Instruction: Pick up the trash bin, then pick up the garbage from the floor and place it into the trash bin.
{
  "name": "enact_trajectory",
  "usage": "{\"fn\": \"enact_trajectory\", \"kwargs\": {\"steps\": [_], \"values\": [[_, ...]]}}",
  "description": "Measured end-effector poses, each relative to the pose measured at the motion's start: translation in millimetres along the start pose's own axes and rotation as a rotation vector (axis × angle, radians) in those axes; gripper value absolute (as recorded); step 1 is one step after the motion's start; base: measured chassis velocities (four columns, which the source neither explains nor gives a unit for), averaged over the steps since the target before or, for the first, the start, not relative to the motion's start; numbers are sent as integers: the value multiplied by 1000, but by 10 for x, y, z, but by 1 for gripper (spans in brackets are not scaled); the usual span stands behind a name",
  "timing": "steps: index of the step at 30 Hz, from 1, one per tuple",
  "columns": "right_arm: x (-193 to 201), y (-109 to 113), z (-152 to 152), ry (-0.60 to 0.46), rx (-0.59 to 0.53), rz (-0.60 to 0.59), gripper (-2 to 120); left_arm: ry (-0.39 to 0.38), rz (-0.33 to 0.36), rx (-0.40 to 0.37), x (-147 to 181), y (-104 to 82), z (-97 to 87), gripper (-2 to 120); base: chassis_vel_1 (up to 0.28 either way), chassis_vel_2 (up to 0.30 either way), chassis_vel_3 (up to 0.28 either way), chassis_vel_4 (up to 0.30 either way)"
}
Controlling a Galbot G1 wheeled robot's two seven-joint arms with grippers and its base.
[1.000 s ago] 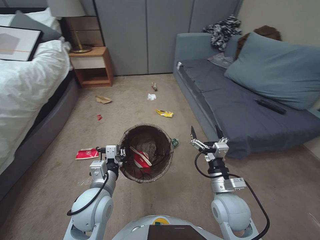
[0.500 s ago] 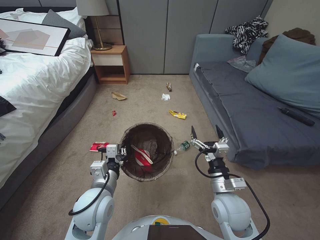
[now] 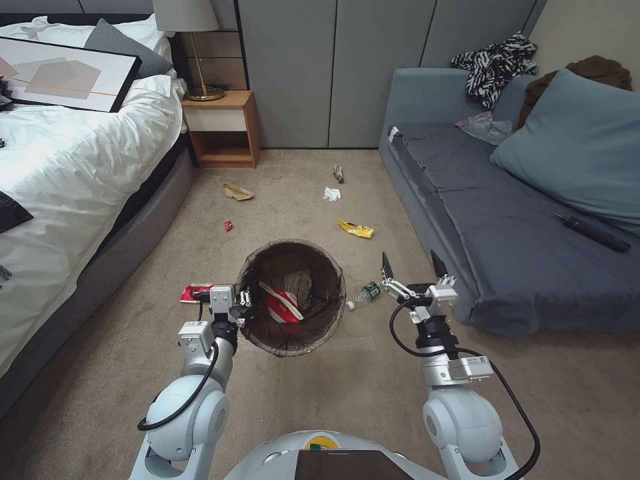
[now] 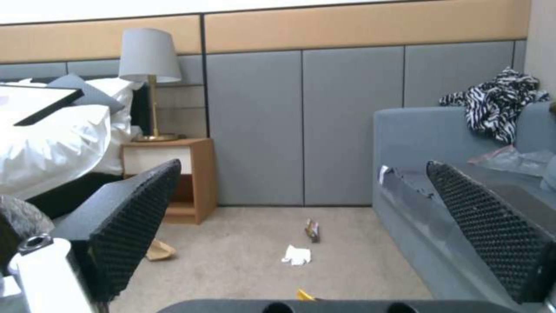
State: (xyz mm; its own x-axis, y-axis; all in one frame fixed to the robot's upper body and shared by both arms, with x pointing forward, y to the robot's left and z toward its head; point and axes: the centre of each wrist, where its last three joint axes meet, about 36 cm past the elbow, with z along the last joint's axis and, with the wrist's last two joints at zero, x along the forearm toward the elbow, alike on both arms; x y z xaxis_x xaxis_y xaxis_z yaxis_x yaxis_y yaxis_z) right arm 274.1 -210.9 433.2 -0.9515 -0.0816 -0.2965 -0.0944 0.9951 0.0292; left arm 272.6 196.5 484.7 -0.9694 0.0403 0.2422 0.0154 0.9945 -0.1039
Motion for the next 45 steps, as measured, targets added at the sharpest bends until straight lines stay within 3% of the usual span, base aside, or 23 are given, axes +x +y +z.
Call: {"fn": "enact_trajectory", "kwargs": {"steps": [20,45], "values": [[-1,-12,7,9,3,0,100,-19,-32,1,-7,54,-36,3,-10,10,7,-10],[5,-16,24,13,1,-8,100,-12,-35,1,-1,55,-39,3,-93,98,96,-92]]}}
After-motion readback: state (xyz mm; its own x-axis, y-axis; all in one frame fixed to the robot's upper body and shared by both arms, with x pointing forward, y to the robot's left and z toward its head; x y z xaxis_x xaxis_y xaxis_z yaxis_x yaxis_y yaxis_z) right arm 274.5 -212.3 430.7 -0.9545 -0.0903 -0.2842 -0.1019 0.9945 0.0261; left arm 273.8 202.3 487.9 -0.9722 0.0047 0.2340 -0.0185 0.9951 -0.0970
